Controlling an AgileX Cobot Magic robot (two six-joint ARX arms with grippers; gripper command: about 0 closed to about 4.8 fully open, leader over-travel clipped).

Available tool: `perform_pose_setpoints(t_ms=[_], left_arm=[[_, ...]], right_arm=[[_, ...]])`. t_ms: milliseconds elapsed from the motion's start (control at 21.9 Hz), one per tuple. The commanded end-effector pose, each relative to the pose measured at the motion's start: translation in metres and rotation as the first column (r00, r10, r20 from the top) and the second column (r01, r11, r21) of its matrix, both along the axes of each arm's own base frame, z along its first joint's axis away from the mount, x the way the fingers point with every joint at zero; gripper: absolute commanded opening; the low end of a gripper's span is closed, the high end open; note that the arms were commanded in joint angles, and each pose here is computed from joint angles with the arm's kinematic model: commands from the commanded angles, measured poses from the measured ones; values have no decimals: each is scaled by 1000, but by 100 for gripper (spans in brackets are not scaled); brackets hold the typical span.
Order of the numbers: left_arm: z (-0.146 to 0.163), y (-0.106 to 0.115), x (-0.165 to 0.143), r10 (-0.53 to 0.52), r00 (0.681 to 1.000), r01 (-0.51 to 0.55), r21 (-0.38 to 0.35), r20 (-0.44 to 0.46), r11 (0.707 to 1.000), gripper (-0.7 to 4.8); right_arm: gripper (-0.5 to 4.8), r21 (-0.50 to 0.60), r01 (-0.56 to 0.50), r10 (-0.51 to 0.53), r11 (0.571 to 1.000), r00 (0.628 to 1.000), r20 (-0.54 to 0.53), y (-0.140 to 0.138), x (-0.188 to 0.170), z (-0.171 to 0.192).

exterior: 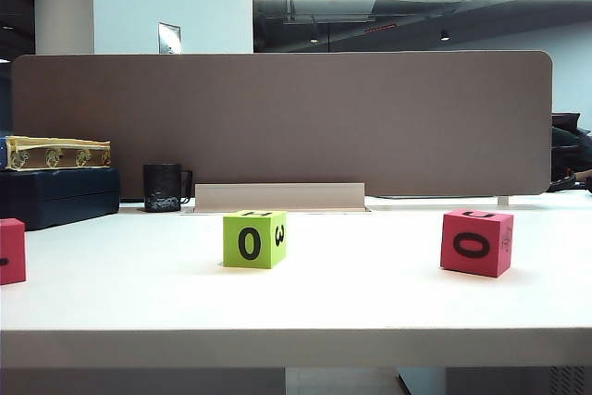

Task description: Select the appropriate blocks from the scattered letter blocks on the table and arrange them in a row to spell out "THU".

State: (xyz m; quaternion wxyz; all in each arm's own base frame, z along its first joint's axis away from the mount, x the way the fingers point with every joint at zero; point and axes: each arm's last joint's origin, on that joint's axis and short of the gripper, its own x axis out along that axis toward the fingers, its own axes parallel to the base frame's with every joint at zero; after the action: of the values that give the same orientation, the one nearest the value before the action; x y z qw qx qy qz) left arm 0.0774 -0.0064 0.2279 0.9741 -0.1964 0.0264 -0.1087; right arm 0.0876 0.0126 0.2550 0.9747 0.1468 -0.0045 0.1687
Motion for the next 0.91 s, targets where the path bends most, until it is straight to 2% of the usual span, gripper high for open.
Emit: perform_pose_setpoints(t_ms=[46,228,365,411,456,548,730,913], left_arm=[[8,0,6,-1,998,3,27,-68,1000,-5],[11,0,20,-1,981,13,59,-193,998,-5],[15,0,35,-6,958,38,108,-286,993,-5],[15,0,38,-9,953,47,121,-303,991,-5],[16,0,43,-11,940,61,137,-341,989,-5],[16,0,51,-11,918,80,158,-396,984,-5],[16,0,73,-11,872,116,186,-489,976,-6],[25,0,103,-15,805,179,220,-593,959,-5]], right_arm=[[-5,-1,-71,71,997,993,-94,7,13,20],[-5,-52,-187,171,981,961,-217,22,33,48],[-5,-135,-374,323,917,899,-295,53,47,84],[-5,-135,-401,346,906,886,-308,58,49,89],[-5,-135,-460,394,878,853,-343,71,53,99],[-5,-150,-526,440,837,811,-384,87,58,107],[-5,-218,-594,457,774,763,-456,119,71,104],[-5,-248,-669,427,701,672,-605,151,91,91]])
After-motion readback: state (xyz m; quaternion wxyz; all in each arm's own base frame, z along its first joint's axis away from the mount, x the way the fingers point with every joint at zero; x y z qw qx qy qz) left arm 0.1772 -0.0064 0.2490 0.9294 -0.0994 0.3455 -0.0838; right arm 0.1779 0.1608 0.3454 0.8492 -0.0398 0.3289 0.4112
